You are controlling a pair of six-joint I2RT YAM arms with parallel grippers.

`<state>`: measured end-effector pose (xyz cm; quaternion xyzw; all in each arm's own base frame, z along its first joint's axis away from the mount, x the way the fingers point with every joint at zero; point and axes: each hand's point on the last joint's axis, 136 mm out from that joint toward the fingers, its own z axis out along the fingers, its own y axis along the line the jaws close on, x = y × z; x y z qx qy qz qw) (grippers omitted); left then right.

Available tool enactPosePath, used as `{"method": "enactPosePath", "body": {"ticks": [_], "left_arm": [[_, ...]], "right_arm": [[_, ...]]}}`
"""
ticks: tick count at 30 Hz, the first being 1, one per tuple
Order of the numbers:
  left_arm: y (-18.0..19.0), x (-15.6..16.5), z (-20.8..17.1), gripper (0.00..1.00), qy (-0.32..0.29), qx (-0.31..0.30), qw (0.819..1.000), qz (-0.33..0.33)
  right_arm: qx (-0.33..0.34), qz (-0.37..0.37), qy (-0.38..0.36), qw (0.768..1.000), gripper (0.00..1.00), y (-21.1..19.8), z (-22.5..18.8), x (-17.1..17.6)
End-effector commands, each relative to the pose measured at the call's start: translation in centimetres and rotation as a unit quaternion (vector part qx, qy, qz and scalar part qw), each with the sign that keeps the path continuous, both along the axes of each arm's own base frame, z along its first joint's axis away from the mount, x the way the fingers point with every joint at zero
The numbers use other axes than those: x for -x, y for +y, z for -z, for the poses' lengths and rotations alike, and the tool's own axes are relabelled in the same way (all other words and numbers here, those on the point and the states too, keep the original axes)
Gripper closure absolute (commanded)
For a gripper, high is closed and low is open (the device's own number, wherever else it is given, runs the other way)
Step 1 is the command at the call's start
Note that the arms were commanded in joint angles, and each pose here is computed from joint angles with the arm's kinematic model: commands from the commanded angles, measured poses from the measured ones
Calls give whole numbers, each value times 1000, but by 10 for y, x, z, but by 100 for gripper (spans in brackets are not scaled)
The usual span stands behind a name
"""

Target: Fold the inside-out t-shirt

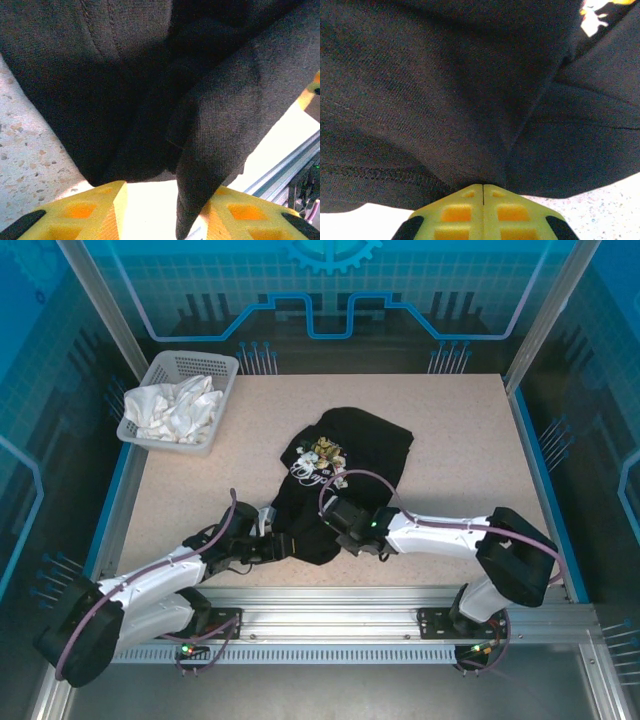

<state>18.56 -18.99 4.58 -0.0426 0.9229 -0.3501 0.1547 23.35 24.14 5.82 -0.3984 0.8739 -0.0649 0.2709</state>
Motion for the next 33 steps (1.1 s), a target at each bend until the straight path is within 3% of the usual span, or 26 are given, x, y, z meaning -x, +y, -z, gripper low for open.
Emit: {"method": "enactPosePath", "body": {"ticks": [1, 11, 20, 33], "left_arm": [[-2, -9, -14, 58, -25, 0, 1000, 3], [-6, -9, -19, 56, -27, 11, 1000, 8], [-11, -9, -17, 57, -17, 19, 1000, 18], [-25, -6, -25, 35, -8, 65, 997, 33]], "right_arm": [[-26, 0, -9, 1000, 100, 1, -17, 4], [-128, -16, 33, 991, 100, 2, -34, 27], [-279, -17, 110, 954, 100, 3, -47, 47], [-380, 31, 188, 905, 100, -15, -46, 64]]}}
